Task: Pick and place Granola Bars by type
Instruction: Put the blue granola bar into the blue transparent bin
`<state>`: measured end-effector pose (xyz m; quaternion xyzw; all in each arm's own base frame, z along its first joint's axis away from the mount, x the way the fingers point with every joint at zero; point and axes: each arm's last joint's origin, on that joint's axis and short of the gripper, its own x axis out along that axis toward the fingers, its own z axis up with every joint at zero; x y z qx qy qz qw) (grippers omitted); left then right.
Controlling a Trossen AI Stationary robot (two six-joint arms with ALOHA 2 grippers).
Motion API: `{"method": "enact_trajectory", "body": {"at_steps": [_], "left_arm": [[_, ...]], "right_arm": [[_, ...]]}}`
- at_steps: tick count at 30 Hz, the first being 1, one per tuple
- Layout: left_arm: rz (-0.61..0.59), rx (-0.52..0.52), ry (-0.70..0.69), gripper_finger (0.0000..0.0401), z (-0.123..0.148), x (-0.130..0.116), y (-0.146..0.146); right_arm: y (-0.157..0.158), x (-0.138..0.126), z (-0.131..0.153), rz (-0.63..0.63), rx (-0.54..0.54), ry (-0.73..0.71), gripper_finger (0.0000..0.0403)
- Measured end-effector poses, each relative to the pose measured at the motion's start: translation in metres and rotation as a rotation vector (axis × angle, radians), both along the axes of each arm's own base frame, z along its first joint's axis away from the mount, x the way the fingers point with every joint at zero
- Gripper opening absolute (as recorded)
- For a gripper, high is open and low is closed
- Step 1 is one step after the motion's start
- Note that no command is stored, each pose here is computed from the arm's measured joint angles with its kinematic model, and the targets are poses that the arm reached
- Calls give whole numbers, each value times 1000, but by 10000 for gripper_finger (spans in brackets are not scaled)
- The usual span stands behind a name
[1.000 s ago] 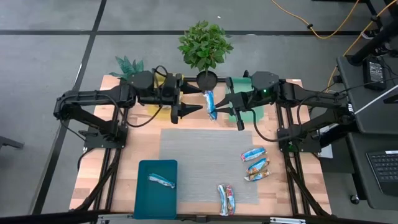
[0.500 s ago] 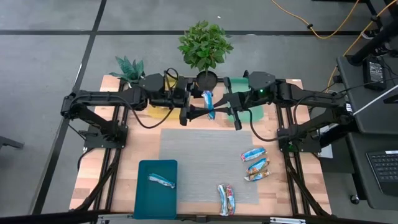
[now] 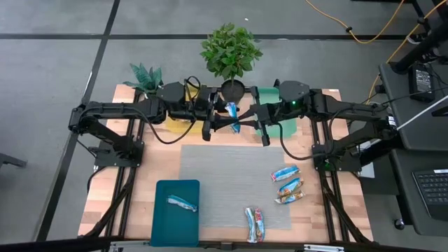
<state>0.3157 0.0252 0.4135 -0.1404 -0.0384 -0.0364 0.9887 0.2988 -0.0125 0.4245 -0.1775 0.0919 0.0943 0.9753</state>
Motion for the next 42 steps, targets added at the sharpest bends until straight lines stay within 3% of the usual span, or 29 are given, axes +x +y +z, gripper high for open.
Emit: {"method": "enact_trajectory", "body": {"at_steps": [5, 8, 16, 25, 31, 37, 42], "left_arm": [[-6, 26, -4, 75, 0, 0, 0], [-21, 28, -5, 49, 0, 0, -1], [-24, 29, -4, 54, 0, 0, -1], [-25, 29, 2, 46, 0, -1, -1], [-47, 21, 13, 48, -2, 0, -1], [-137, 31, 52, 44, -1, -8, -5], [-189, 68, 179, 45, 1, -34, -16]], "right_arm": [[0, 0, 0, -5, -1, -3, 35], [0, 0, 0, -5, -1, -2, 33], [0, -1, 2, -5, -1, -8, 61], [1, -24, 26, -18, 44, -37, 184], [-1, -56, 35, -156, 31, 41, 239], [-3, -92, 31, -340, 106, 171, 245], [-3, -112, 15, -444, 195, 303, 245]]}}
